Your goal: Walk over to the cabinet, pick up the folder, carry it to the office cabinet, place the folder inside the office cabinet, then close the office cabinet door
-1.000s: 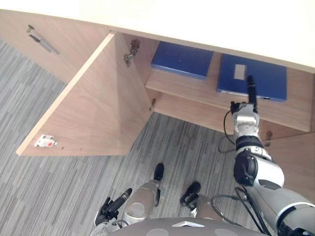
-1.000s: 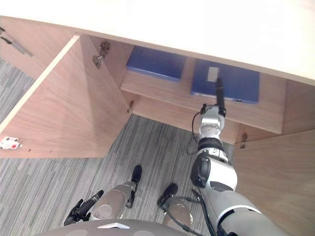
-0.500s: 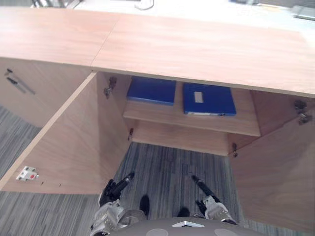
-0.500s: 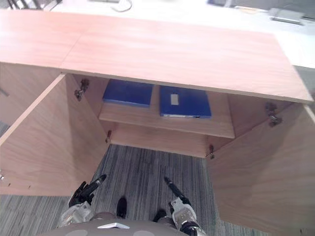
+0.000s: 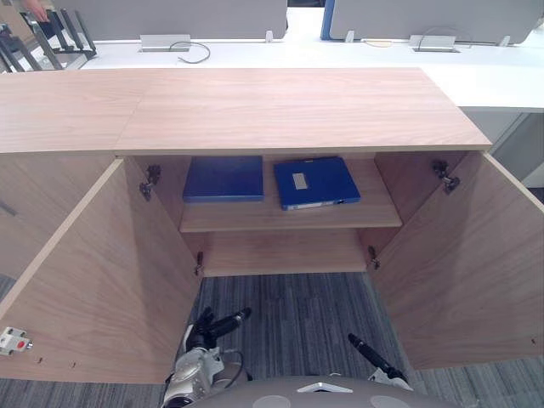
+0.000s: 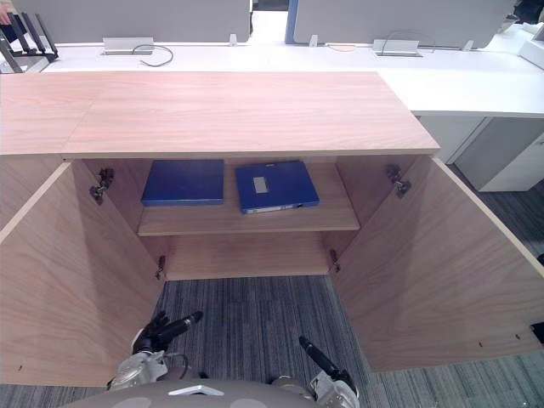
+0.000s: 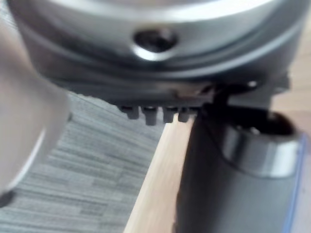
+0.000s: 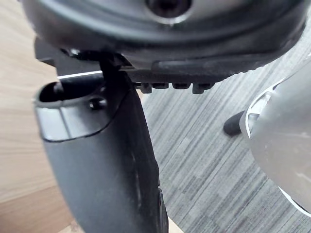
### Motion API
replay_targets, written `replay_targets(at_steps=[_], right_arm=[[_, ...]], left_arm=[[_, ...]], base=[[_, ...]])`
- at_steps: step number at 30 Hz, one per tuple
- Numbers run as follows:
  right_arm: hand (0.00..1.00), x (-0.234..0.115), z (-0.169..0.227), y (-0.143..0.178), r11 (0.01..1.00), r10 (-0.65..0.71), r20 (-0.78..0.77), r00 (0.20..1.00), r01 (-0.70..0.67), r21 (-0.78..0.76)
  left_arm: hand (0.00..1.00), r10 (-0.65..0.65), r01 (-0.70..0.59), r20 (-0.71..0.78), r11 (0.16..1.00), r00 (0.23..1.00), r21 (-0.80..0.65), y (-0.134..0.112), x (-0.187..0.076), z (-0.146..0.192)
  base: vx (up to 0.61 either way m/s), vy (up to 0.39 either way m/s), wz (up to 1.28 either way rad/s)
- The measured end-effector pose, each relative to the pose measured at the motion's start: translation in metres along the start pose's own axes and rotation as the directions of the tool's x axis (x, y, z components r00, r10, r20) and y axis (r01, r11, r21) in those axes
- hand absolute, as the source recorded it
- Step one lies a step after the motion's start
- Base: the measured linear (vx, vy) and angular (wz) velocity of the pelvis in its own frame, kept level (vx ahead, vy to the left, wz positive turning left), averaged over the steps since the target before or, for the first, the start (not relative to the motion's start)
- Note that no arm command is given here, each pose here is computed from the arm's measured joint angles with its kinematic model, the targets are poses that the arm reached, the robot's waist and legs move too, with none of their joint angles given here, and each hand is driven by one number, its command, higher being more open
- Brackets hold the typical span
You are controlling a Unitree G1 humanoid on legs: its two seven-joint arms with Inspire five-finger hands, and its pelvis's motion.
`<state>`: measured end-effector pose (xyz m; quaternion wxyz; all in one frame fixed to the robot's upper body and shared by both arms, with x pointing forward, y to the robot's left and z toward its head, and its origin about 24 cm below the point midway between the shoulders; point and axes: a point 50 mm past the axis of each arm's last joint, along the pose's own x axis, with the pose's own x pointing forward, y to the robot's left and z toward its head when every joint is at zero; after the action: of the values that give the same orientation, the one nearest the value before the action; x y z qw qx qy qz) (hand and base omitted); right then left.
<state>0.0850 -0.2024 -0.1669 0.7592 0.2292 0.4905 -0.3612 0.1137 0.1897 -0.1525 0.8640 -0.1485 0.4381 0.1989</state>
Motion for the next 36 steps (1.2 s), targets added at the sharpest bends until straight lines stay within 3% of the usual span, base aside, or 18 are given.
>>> replay_targets(at_steps=[3,6,12,16,23,36], right_arm=[[1.0,0.001,0.002,-0.003,1.0,-0.008,0.01,1.0,0.009,-0.028],[1.0,0.002,0.007,-0.007,0.998,-0.017,0.021,1.0,0.018,-0.054],[1.0,0.001,-0.001,-0.016,0.996,-0.04,-0.009,0.999,0.039,-0.082],[1.0,-0.001,-0.012,-0.011,0.996,-0.028,-0.053,0.998,0.024,-0.081],[1.0,0.001,-0.006,-0.011,0.987,-0.024,-0.032,0.999,0.018,-0.158],[1.0,0.002,0.011,0.0,0.981,0.016,0.032,0.999,-0.01,-0.191]], left_arm=[[1.0,0.086,-0.091,-0.063,0.994,0.994,-0.067,0.017,-0.004,-0.016],[1.0,0.166,-0.19,-0.119,0.954,0.979,-0.233,0.032,-0.011,-0.031],[1.0,0.226,-0.282,-0.219,0.92,0.949,-0.273,0.049,-0.024,-0.058],[1.0,0.241,-0.287,-0.209,0.93,0.948,-0.231,0.056,-0.023,-0.054],[1.0,0.176,-0.177,-0.184,0.984,0.967,0.007,0.051,-0.019,-0.048],[1.0,0.115,-0.085,-0.167,0.981,0.979,0.176,0.048,-0.018,-0.044]], base=[[0.02,0.028,-0.12],[0.06,0.114,0.04],[0.15,0.208,-0.1],[0.25,0.195,0.12],[0.12,0.101,-0.23],[0.07,-0.032,0.21]])
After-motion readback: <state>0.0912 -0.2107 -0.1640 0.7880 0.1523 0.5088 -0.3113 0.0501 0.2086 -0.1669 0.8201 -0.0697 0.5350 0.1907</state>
